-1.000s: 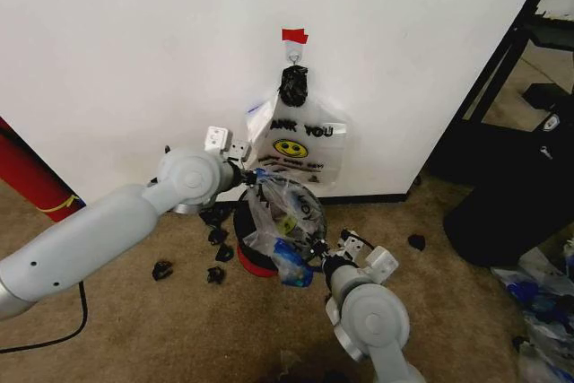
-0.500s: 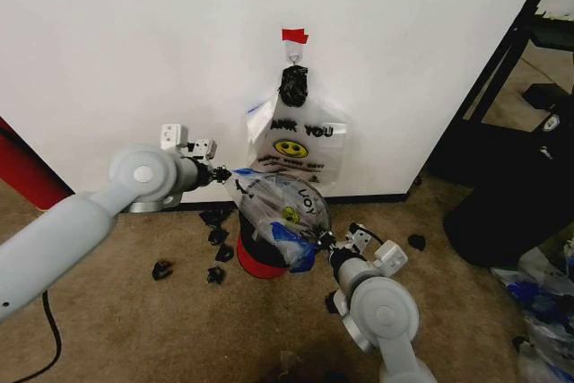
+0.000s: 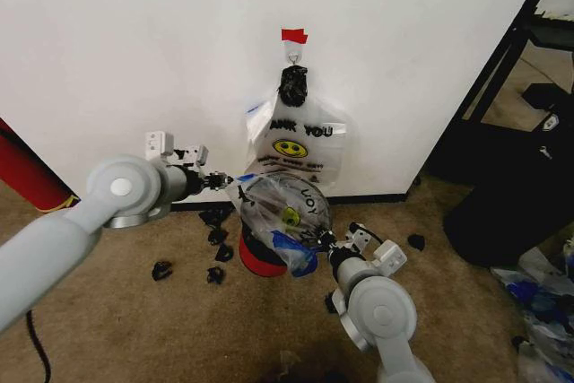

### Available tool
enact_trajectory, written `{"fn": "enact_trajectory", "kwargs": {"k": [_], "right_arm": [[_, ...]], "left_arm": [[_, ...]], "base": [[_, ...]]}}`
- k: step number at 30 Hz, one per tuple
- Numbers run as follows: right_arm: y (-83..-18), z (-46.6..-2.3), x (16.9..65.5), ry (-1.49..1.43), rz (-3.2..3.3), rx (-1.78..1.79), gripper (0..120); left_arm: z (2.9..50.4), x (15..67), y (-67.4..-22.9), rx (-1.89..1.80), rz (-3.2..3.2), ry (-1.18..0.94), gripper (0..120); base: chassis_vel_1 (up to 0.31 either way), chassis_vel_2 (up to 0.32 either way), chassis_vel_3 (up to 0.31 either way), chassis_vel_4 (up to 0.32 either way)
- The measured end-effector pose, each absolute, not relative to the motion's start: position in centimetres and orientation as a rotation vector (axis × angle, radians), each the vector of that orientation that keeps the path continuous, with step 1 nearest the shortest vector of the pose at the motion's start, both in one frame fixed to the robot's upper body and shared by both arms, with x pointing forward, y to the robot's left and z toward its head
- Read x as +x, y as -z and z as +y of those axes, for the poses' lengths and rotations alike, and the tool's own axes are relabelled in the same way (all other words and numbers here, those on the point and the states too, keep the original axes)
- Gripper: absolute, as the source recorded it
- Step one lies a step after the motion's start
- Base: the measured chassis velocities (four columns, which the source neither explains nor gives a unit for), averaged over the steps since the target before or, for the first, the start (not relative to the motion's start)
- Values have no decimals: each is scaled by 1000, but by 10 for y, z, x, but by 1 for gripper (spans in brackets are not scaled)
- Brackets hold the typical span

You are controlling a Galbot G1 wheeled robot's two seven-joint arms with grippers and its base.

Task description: Pick up the garbage bag from the wall and place it over the trash bin.

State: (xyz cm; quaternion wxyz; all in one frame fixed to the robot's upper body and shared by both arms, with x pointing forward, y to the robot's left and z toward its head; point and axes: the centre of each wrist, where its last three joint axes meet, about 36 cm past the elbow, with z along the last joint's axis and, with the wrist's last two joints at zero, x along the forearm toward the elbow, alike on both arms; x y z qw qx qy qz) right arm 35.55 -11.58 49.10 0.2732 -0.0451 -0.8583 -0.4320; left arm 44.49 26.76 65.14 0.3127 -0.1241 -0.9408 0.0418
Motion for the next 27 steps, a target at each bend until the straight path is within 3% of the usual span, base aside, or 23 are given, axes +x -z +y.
{"fn": "enact_trajectory", "kwargs": {"k": [8,12,14,18,27], "right_arm": [[-487,-117,362,1179,-2338,-178,0],[-486,-116,362,1167,-2347,-187,0],[-485,-115,362,1149,-2358,-195,0],[-483,-112,359,1116,-2372,-204,0],[-481,-111,358,1097,-2389,-205,0]], "left_arm": [[223,358,-650,-555,-2530,-70,83],[214,346,-644,-621,-2517,-115,90],[206,339,-640,-677,-2501,-168,99],[191,340,-636,-726,-2428,-361,100],[185,349,-617,-675,-2338,-419,97]], "base": [[0,0,0,0],[0,0,0,0],[0,0,0,0],[0,0,0,0],[0,0,0,0]]}}
